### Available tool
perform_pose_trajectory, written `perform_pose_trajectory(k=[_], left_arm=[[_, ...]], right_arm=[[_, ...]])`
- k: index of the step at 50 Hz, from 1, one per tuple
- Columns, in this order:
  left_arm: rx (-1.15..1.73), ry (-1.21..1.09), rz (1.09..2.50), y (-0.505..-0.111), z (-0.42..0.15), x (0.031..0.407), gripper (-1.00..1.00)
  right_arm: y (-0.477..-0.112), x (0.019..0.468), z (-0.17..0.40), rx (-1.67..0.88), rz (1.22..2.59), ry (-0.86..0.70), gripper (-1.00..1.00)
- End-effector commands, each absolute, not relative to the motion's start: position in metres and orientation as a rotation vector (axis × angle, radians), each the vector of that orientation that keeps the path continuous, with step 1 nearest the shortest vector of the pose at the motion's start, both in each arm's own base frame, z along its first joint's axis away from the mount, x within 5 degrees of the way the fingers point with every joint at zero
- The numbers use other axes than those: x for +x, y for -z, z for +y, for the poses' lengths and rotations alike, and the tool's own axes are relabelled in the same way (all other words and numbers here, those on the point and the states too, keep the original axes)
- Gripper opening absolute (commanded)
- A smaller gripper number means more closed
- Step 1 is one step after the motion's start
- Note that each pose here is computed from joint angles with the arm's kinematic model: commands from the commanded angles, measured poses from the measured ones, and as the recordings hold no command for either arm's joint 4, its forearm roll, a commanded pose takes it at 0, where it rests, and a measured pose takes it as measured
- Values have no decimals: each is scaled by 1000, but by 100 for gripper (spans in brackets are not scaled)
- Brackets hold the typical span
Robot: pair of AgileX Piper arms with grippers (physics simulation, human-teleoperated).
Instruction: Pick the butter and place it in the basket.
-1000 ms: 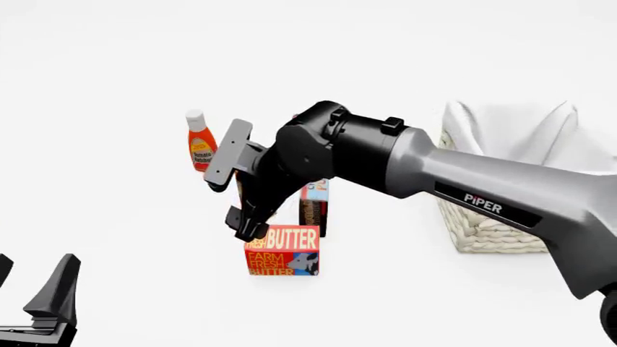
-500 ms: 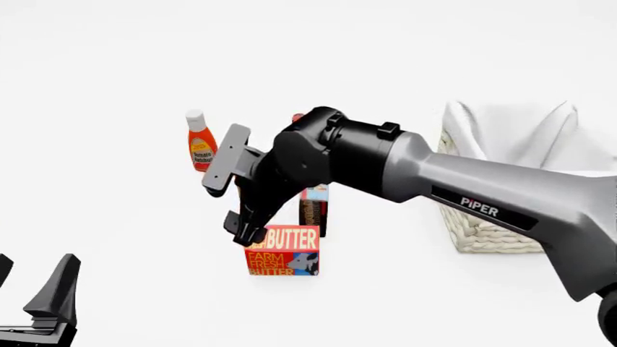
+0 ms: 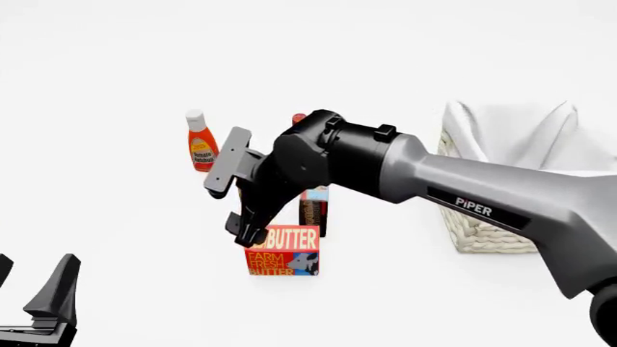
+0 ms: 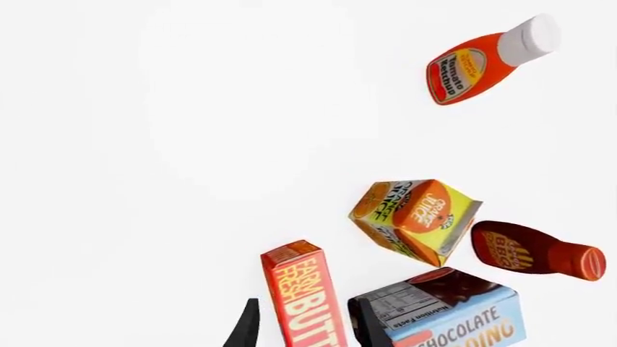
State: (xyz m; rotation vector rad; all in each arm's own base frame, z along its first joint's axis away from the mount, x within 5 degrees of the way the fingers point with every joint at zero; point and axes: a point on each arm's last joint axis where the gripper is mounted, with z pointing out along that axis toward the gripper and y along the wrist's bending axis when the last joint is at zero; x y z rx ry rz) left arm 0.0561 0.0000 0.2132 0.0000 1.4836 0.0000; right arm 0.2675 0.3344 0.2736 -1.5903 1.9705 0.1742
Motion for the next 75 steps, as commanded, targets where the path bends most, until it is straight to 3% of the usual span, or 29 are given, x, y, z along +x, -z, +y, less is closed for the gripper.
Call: perform_pose_trajectory(k=[1,75], left_arm=[[0,0,1484,-213,0,56,100],[0,0,1484,-213,0,56,100]], right_arm=[[-272,271,334,-1589,1974,-169,100],[-249,279,340,-1604,2011,-159,100]])
